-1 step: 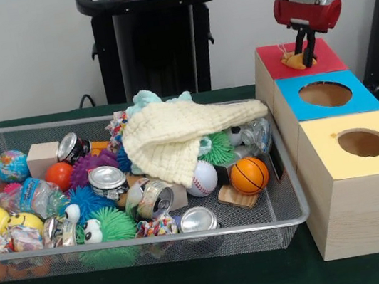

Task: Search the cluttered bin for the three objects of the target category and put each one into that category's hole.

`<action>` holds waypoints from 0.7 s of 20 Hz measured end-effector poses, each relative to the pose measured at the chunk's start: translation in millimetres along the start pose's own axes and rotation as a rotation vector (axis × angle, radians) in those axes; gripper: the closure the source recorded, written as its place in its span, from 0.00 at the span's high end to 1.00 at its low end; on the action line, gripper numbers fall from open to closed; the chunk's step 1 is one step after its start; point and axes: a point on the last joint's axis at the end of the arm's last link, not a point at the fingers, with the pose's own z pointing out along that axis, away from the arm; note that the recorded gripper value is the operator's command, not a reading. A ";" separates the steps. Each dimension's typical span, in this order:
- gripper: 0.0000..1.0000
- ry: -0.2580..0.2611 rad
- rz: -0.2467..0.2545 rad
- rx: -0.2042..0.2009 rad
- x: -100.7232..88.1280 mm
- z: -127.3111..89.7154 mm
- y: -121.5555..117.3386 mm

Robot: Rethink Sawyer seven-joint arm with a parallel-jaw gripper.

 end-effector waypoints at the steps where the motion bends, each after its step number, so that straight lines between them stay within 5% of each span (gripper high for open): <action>1: 0.00 0.002 -0.001 -0.001 -0.2 0.0 -0.1; 14: 0.00 0.008 0.001 -0.002 -1.1 0.4 -0.3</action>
